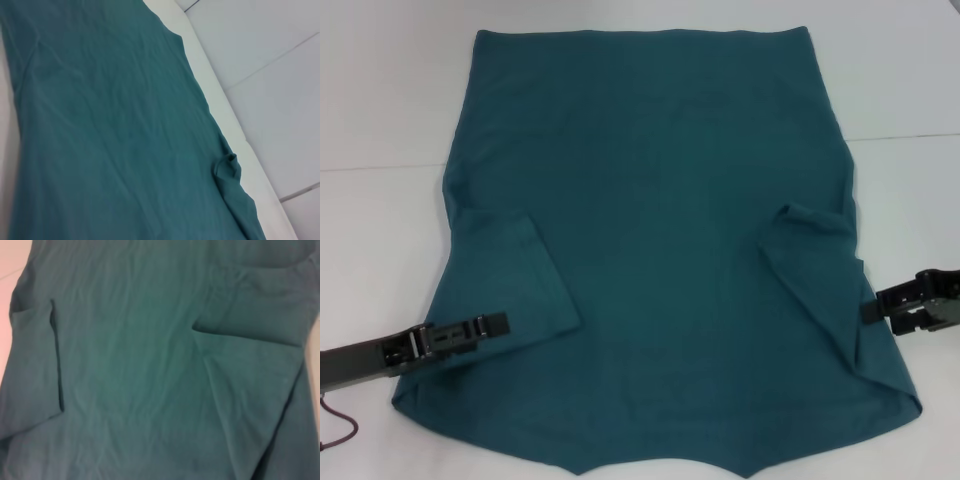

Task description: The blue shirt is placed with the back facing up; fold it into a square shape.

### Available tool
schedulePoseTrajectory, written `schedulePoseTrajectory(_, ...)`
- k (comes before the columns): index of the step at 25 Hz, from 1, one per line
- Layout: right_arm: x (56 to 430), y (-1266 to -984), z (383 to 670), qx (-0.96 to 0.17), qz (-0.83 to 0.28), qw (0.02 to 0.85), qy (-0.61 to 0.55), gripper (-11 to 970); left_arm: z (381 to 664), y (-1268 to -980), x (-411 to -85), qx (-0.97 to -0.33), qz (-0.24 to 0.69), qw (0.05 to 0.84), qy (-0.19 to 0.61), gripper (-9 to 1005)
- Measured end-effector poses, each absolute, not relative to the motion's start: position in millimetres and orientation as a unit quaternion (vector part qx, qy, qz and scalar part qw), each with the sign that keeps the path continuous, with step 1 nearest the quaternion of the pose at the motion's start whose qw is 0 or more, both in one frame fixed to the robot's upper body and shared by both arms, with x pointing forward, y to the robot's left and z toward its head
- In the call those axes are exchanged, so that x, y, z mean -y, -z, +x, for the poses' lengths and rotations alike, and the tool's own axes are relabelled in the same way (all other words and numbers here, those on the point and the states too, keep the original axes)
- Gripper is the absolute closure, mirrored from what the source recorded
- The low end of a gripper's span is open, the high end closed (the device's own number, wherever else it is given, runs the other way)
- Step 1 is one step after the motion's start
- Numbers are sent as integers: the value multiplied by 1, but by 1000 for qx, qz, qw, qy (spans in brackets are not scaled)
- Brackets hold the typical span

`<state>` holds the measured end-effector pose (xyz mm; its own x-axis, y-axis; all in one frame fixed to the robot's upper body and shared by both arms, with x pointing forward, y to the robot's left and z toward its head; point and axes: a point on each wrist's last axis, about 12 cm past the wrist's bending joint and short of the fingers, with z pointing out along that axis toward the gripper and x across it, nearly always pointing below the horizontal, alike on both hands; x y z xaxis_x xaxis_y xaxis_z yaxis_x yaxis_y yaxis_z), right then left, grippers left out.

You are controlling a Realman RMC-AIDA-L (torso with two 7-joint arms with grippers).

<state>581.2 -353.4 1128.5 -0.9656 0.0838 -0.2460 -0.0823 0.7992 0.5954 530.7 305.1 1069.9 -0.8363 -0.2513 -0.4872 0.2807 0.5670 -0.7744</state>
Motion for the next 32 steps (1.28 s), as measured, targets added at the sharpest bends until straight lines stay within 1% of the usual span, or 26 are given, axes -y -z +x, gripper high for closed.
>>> schedulePoseTrajectory(7,348,-1108,579,-938,26,126,-322,335,529,-1069,-307,-837,3,287,465,123)
schedulePoseTrajectory(11,346,-1101,580,-938,35,127,-322,335,529,-1069,-308,-837,0,289,465,123)
schedulePoseTrajectory(18,340,-1097,582,-936,43,133,-324,335,528,-1066,-309,-838,-5,290,462,123)
schedulePoseTrajectory(32,326,-1098,590,-931,38,132,-339,335,528,-1065,-309,-839,-6,291,460,124)
